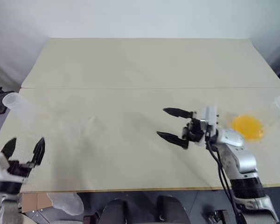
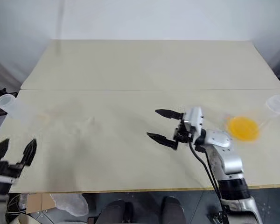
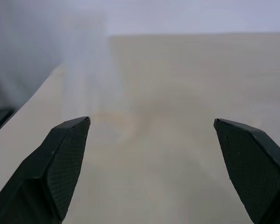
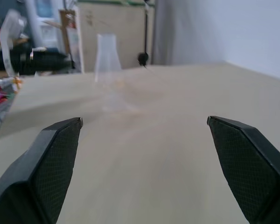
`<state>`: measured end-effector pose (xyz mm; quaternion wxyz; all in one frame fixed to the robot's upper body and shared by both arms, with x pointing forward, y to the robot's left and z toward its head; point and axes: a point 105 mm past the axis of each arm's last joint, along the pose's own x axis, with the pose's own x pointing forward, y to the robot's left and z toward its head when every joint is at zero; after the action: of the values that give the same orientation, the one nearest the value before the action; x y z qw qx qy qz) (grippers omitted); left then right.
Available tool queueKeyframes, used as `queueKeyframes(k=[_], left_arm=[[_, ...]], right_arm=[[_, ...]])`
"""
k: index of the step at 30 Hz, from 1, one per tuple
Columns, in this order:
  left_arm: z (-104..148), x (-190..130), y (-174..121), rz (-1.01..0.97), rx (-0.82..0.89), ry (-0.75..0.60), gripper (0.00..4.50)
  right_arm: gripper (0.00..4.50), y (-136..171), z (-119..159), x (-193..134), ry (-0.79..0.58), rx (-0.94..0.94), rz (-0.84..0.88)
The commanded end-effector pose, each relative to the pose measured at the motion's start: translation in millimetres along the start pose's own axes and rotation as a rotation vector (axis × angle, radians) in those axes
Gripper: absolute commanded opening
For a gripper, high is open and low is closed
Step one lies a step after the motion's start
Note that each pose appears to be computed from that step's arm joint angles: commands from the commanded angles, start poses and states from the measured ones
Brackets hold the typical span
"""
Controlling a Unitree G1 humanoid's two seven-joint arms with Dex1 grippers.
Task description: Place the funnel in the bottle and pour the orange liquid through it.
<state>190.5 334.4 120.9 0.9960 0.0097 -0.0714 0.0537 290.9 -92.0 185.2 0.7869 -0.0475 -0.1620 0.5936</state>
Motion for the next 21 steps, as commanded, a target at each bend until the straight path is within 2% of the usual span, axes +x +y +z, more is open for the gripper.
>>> queueKeyframes(k=[1,4,9,16,21], left_arm=[[0.9,-16.3,5.3,0.057,-0.003,-0.016,4.50],[-1.7,-18.2,5.4,0.081,-0.011,-0.017,4.50],[10.2,-0.3,1.4,0.083,-0.027,-0.048,4.50],[39.6,50.1,11.1,0.136,0.007,-0.047,4.50],[52.8,89.4,11.6,0.084,0.027,-0.041,4.50]], right_arm=[[4.48,2.5,5.9,18.8,-0.024,-0.039,0.042],[4.48,2.4,5.3,26.0,-0.027,-0.047,0.056],[4.48,1.4,3.1,23.8,-0.023,-0.040,0.049],[4.48,1.7,0.2,14.4,-0.006,-0.037,0.023],[4.48,3.6,0.8,17.8,-0.020,-0.034,0.014]])
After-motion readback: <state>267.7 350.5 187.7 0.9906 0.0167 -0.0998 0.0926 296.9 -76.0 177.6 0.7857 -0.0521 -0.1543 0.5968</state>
